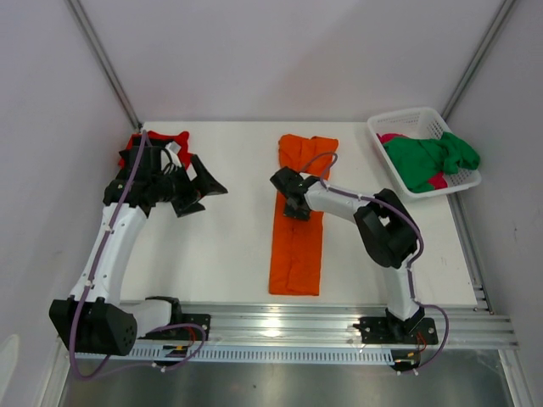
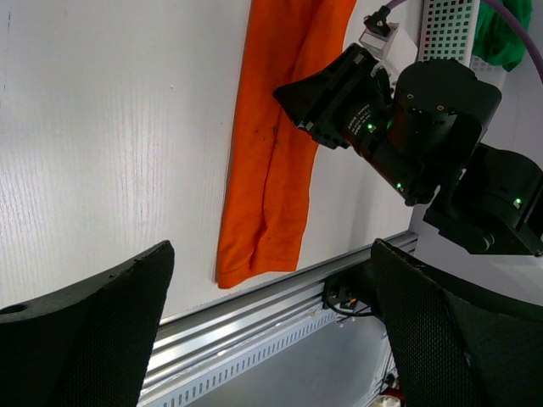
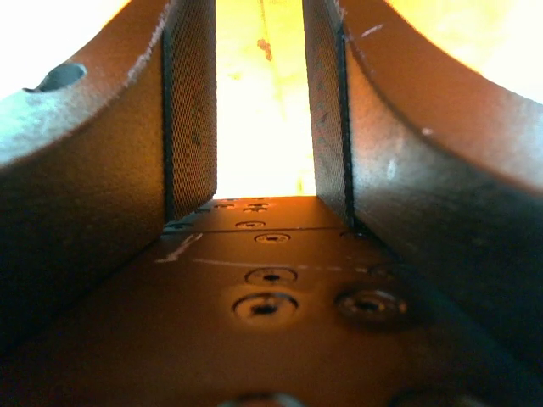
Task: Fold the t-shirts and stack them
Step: Rotate the tshirt 90 degrees
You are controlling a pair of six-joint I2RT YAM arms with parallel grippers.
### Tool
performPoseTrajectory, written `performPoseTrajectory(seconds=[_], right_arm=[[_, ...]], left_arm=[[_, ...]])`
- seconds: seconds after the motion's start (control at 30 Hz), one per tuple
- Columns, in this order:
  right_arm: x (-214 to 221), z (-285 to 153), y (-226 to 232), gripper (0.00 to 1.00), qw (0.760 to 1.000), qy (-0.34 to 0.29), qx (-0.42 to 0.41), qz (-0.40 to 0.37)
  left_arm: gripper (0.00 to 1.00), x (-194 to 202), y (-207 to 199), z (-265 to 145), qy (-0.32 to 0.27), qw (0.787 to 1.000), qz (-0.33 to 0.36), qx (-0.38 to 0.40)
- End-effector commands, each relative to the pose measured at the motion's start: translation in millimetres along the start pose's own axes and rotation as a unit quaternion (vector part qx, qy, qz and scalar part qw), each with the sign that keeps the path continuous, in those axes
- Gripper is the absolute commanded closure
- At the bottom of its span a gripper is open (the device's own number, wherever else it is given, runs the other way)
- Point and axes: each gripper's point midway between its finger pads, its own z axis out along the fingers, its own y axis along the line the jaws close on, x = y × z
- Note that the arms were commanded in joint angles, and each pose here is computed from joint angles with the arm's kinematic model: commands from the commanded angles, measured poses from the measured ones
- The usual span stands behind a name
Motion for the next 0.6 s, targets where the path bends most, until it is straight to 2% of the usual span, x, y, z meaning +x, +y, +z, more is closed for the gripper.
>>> performPoseTrajectory(seconds=[0.0, 0.33, 0.57], right_arm=[[40.2, 21.7, 11.6, 0.62, 0.998, 0.058, -0.006, -0.018], [67.5, 6.8, 66.8, 0.62, 0.991, 0.084, -0.064, -0.084], [83.1, 2.6, 78.2, 0.63, 0.987, 0.095, -0.070, -0.111]], left_arm=[[0.01, -10.1, -11.9, -13.6, -0.028, 0.999, 0.018, 0.012], [0.00, -13.0, -13.1, -12.5, -0.031, 0.999, 0.015, 0.013], [0.01, -14.8, -13.2, -10.0, -0.031, 0.999, 0.011, 0.014]])
